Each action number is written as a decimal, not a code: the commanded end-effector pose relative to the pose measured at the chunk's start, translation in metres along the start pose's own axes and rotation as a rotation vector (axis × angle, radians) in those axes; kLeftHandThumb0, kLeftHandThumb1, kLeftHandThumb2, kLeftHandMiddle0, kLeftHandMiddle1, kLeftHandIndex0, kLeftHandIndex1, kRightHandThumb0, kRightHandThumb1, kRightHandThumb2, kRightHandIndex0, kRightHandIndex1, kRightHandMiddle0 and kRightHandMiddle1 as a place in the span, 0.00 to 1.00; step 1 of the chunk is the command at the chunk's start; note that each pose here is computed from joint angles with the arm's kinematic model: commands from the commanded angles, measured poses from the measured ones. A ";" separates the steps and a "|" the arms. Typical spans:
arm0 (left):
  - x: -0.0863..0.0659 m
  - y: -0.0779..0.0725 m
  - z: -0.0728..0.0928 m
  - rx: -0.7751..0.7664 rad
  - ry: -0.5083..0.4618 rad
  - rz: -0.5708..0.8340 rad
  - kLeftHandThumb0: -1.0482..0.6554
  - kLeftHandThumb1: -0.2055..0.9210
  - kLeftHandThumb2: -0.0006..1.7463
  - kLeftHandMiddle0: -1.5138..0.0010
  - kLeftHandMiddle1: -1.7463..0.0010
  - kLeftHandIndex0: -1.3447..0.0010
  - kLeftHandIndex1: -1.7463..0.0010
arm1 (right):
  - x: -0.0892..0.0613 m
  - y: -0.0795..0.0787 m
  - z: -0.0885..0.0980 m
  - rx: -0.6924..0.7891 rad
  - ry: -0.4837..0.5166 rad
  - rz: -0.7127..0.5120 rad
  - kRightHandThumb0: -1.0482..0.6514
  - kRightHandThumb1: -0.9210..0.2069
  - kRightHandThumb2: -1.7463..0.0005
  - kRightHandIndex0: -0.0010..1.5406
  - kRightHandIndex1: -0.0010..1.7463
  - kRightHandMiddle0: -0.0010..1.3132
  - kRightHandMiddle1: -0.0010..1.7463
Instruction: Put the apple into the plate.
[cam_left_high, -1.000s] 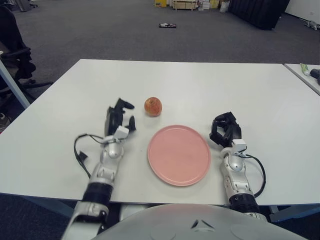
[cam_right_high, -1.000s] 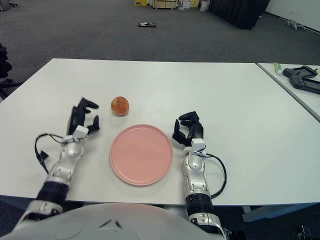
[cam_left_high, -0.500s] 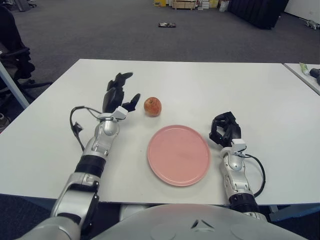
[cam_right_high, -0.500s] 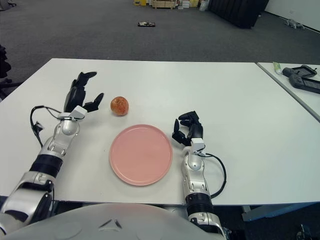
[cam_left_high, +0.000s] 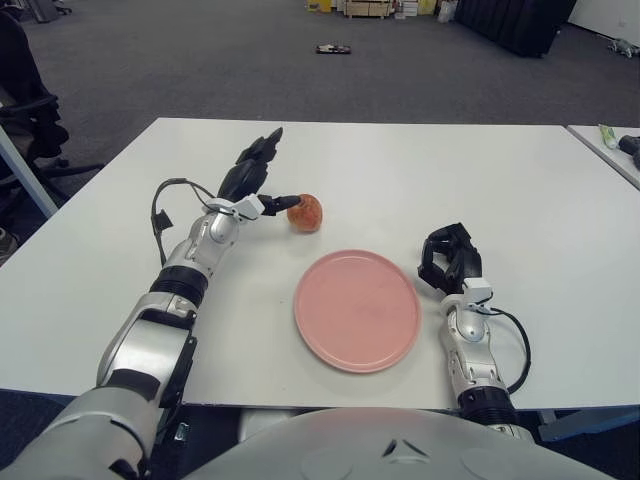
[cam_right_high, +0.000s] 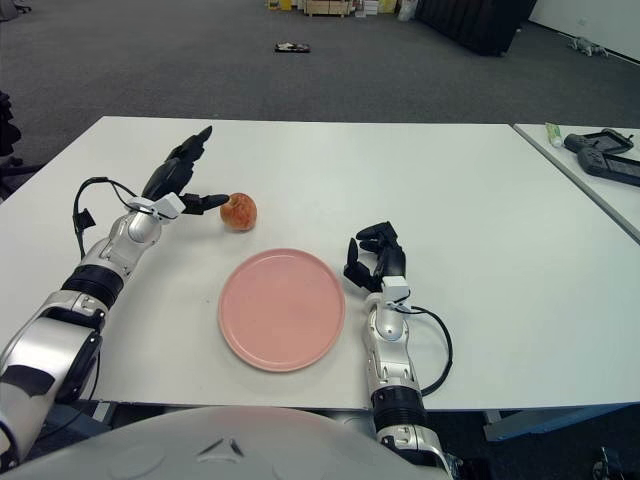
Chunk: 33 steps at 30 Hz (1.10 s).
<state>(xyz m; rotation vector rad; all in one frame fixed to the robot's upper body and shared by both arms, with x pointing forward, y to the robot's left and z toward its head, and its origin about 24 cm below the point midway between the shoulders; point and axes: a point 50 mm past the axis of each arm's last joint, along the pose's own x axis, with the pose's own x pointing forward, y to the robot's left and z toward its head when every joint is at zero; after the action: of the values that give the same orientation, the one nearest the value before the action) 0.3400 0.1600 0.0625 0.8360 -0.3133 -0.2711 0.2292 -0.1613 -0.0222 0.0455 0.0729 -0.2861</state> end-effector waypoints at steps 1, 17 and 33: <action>0.010 0.002 0.010 0.043 -0.055 -0.046 0.00 0.72 0.23 1.00 1.00 1.00 1.00 | -0.008 -0.005 -0.015 -0.006 0.073 -0.013 0.37 0.33 0.41 0.45 1.00 0.33 1.00; 0.013 -0.033 -0.004 0.163 0.036 -0.352 0.05 0.50 0.38 1.00 1.00 1.00 1.00 | -0.010 -0.008 -0.015 -0.017 0.073 -0.024 0.37 0.35 0.39 0.46 1.00 0.34 1.00; 0.001 -0.068 -0.021 0.356 0.192 -0.562 0.11 0.34 0.51 1.00 1.00 1.00 1.00 | -0.012 -0.011 -0.016 -0.026 0.076 -0.046 0.37 0.34 0.40 0.45 1.00 0.34 1.00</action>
<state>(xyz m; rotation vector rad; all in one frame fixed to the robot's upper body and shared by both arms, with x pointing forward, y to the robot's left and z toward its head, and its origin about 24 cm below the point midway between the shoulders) 0.3461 0.1322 0.0100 1.2257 0.0079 -0.6182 0.2257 -0.1647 -0.0216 0.0385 0.0624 -0.3036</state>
